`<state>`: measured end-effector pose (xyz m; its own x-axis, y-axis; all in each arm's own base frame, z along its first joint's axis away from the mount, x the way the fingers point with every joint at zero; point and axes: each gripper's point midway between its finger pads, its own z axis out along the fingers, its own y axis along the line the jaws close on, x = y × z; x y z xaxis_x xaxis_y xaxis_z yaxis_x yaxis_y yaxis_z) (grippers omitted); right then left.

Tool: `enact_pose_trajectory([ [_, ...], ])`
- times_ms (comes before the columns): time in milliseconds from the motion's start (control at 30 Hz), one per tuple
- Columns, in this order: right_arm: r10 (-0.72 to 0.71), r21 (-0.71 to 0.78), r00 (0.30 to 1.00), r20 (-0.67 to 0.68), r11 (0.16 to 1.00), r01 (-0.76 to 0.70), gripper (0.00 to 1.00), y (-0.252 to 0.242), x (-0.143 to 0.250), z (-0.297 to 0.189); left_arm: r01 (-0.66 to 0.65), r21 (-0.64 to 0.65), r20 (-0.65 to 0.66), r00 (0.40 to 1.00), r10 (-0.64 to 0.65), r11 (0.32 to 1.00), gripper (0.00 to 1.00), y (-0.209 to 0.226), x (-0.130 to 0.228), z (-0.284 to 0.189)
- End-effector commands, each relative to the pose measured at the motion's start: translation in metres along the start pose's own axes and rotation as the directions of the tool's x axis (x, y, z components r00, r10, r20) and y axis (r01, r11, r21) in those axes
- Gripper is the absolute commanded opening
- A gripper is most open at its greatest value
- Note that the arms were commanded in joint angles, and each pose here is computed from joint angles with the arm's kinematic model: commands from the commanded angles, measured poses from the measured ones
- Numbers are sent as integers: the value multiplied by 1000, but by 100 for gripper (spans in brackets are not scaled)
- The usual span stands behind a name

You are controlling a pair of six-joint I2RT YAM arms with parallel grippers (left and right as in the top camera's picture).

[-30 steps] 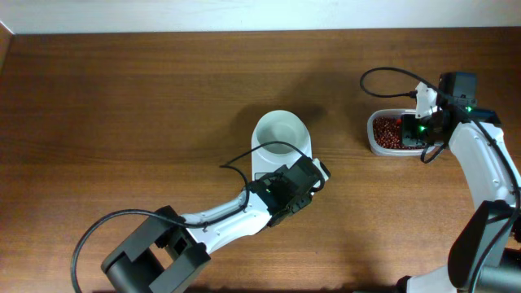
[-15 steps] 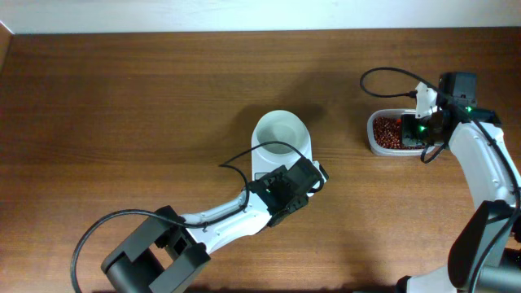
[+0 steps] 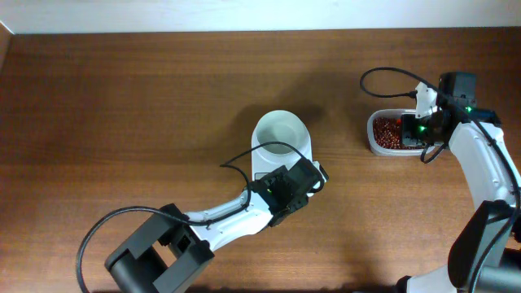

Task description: Scoop item into bowl and weigh 50g on scale

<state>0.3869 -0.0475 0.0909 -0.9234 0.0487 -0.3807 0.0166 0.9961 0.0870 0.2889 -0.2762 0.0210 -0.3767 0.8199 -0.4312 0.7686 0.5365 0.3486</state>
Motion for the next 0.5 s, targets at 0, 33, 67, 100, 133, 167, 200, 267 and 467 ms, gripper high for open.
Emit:
enact_pose_trajectory([
  [0,-4,3,1000,20,1000,4,4,0,-8,-2,-33,-27,-48,998,32,999,0,-2,13,15],
  [33,-4,3,1000,20,1000,4,4,0,-8,-2,-48,-27,-54,997,47,998,0,-3,15,19],
  [67,-4,3,1000,20,1000,4,4,0,-8,-2,-53,-28,-56,997,52,998,0,-3,16,19],
  [100,-4,3,1000,20,1000,4,4,0,-8,-2,-53,-28,-57,997,52,998,0,-3,16,19],
  [133,-4,3,1000,20,1000,4,4,0,-8,-2,-54,-27,-58,997,52,998,0,-3,16,19],
  [167,-4,3,1000,19,1000,4,4,0,-8,-2,-54,-27,-58,997,52,998,0,-3,16,19],
  [200,-4,3,1000,20,1000,4,4,0,-8,-2,-54,-27,-60,997,53,998,0,-3,17,19],
  [267,-4,3,1000,20,1000,4,4,0,-8,-2,-57,-25,-67,996,55,998,0,-4,18,19],
  [467,-4,3,1000,23,1000,4,4,0,-9,-2,-68,-24,-95,993,66,997,0,-3,24,18],
])
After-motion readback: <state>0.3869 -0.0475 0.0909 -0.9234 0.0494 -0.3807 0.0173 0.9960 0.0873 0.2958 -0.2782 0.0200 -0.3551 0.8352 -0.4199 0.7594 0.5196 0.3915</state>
